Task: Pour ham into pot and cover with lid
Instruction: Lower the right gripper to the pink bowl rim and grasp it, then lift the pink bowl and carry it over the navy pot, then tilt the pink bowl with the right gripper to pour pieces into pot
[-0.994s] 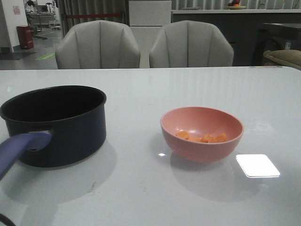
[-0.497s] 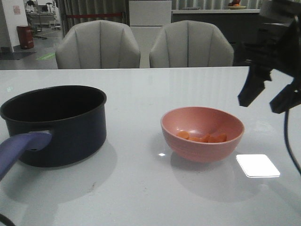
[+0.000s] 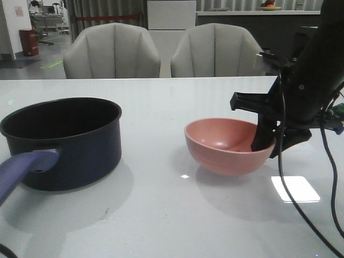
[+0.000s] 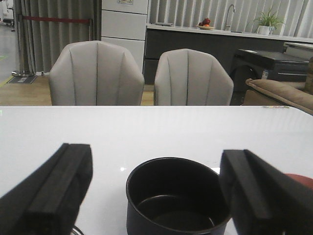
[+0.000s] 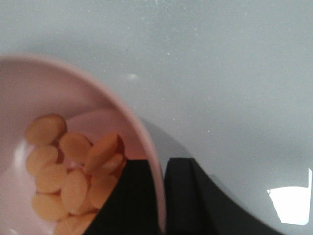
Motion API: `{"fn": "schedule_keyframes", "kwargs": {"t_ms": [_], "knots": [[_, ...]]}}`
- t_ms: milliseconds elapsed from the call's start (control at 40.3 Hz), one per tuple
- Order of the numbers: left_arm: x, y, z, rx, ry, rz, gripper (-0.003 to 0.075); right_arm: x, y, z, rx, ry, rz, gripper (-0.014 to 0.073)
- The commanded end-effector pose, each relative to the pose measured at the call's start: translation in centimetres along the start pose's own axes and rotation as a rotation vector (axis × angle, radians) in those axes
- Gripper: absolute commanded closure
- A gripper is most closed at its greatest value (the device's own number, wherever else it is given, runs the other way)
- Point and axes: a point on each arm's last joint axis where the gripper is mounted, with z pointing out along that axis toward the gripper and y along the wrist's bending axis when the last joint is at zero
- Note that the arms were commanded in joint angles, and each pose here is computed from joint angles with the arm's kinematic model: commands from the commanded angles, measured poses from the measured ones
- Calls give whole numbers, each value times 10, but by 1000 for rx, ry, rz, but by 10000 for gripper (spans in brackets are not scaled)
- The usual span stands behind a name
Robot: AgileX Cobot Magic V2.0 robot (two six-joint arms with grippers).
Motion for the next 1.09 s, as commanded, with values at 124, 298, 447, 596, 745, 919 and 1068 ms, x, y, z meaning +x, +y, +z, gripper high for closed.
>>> {"fn": "schedule_keyframes", "kwargs": {"t_ms": [124, 298, 447, 596, 745, 919, 1068], "knots": [[-16, -2, 0, 11, -98, -14, 134, -28, 17, -32, -60, -161, -28, 458], [-16, -2, 0, 11, -98, -14, 135, -42, 37, -64, -103, -205, -186, 458], [-16, -2, 0, 11, -98, -14, 134, -49, 73, -96, -156, -264, -355, 458], [-16, -2, 0, 11, -98, -14, 135, -48, 117, -118, -179, -360, -531, 458], [-16, -2, 0, 11, -98, -14, 134, -39, 163, -129, -236, -563, -667, 458], [-16, -2, 0, 11, -98, -14, 134, -18, 198, -129, -356, -844, -701, 458], [-16, -2, 0, 11, -98, -14, 135, -2, 211, -122, -363, -991, -804, 458]]}}
